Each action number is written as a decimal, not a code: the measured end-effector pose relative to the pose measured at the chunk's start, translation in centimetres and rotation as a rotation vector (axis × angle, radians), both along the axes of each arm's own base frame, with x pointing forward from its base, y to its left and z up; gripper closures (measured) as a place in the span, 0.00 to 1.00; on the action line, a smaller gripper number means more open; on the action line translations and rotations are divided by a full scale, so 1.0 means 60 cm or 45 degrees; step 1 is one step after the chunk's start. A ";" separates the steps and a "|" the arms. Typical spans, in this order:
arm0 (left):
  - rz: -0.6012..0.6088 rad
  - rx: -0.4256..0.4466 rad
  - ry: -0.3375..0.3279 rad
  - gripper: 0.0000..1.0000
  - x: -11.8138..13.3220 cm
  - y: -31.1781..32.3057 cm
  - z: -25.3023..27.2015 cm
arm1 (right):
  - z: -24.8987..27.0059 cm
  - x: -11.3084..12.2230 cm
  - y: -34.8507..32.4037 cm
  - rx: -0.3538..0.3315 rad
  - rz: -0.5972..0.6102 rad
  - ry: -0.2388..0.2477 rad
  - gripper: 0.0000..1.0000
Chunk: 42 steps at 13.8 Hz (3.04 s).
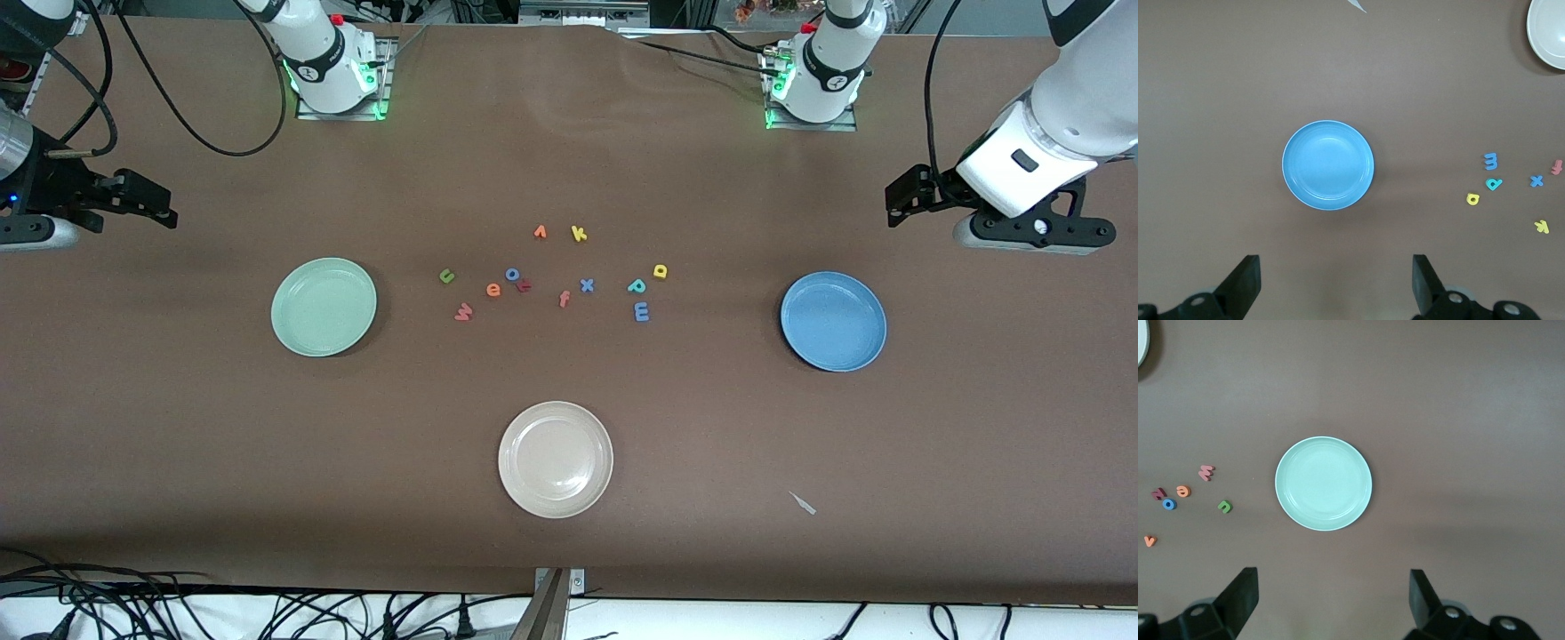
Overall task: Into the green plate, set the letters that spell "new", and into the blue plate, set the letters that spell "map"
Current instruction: 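Move the left gripper from rest toward the scattered foam letters, then grasp the blue m with the left gripper while the right gripper reaches the letters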
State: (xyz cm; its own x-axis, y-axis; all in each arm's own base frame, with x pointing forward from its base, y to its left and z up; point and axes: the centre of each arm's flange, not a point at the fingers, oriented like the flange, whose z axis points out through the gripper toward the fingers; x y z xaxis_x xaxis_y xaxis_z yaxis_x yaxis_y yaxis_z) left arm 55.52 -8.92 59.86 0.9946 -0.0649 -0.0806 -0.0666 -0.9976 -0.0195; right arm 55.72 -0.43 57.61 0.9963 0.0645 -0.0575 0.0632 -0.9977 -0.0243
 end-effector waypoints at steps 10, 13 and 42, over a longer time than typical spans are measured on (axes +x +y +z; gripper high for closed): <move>-0.143 0.008 0.134 0.00 0.017 -0.096 -0.097 | 0.000 -0.001 -0.002 0.000 -0.003 0.003 0.00; -0.252 0.014 0.267 0.00 0.049 -0.192 -0.262 | 0.001 -0.001 -0.002 0.000 -0.003 0.001 0.00; 0.030 -0.159 0.011 0.54 -0.056 -0.444 -0.711 | -0.089 0.048 0.226 -0.030 0.059 0.022 0.00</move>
